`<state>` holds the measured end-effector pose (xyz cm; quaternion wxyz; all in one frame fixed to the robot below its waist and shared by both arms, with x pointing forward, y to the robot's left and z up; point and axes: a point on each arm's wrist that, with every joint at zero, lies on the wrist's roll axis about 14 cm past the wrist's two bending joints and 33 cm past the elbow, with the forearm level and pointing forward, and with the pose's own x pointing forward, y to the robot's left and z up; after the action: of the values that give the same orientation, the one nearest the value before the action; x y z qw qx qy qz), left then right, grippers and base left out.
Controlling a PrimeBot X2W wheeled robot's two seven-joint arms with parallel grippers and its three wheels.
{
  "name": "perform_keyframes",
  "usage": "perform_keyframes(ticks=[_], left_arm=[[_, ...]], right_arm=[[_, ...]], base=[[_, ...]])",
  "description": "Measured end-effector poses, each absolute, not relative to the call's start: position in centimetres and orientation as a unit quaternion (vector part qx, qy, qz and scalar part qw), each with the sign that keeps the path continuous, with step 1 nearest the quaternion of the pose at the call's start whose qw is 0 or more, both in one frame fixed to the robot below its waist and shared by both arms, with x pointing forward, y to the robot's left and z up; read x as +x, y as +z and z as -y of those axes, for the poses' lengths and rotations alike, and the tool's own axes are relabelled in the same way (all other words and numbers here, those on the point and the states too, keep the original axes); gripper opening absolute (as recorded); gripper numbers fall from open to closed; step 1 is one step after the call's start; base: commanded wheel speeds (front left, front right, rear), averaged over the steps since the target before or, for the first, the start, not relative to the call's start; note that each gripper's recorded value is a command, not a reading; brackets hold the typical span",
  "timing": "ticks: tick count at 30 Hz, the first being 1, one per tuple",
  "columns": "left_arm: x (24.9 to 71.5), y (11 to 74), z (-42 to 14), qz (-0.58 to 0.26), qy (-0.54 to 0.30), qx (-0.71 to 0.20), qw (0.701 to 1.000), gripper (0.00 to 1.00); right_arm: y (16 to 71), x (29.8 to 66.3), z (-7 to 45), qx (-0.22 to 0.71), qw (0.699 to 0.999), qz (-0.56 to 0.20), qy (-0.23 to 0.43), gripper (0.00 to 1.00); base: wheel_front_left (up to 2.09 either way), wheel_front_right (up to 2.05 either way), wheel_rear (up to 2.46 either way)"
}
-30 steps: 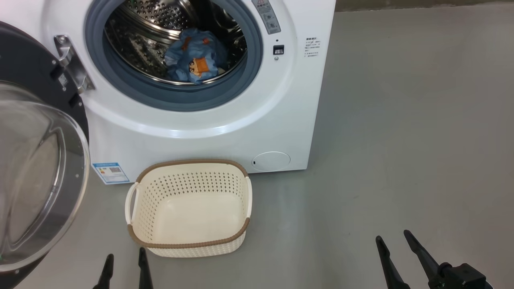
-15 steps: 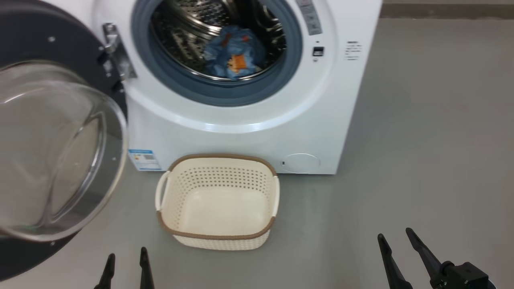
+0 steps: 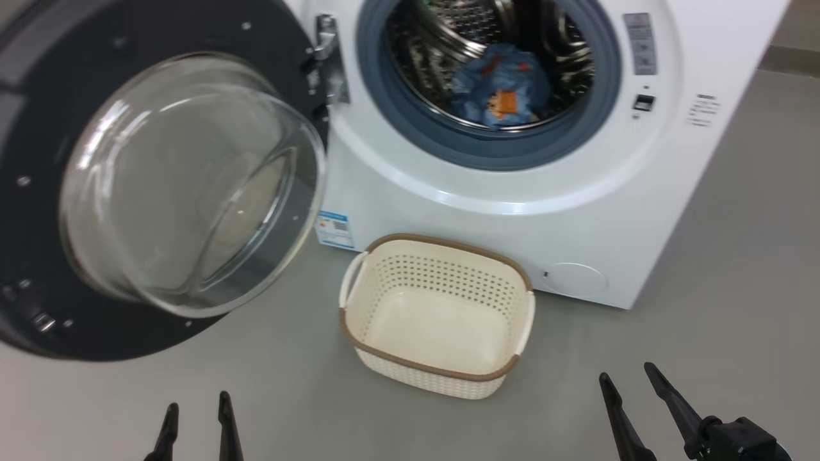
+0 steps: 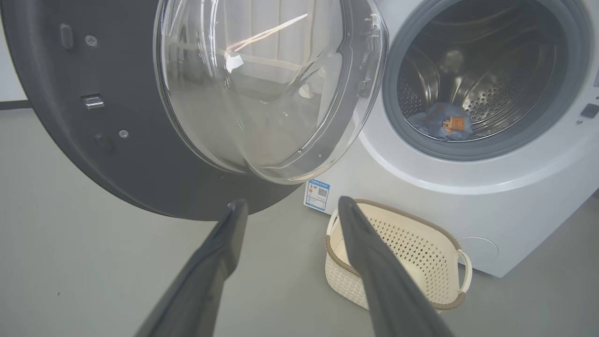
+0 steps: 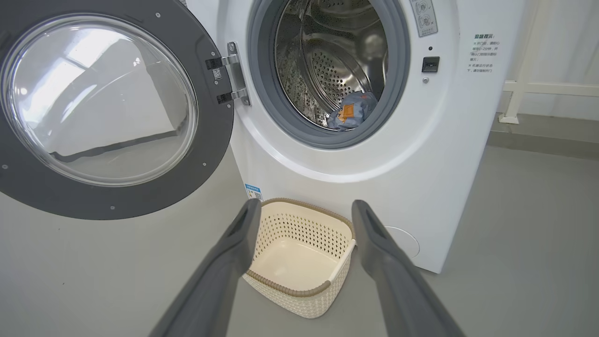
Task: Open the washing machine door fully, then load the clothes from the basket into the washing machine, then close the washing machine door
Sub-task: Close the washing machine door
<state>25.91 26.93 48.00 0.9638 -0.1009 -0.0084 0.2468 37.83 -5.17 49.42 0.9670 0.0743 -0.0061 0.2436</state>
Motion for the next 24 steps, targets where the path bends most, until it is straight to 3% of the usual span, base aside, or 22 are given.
perform_keyframes(ticks=[10,24], left_arm=[[22.6,48.2,-29.3,0.02,0.304,-0.109,0.946,1.0],[21.2,48.3,-30.2,0.024,0.327,-0.109,0.939,1.0]], right_arm=[[49.9,37.9,0.9,0.069,0.949,0.009,0.306,1.0],[49.8,37.8,-0.7,0.068,0.942,0.007,0.329,1.0]], base=[[0.0,0.0,0.0],[0.0,0.0,0.0]])
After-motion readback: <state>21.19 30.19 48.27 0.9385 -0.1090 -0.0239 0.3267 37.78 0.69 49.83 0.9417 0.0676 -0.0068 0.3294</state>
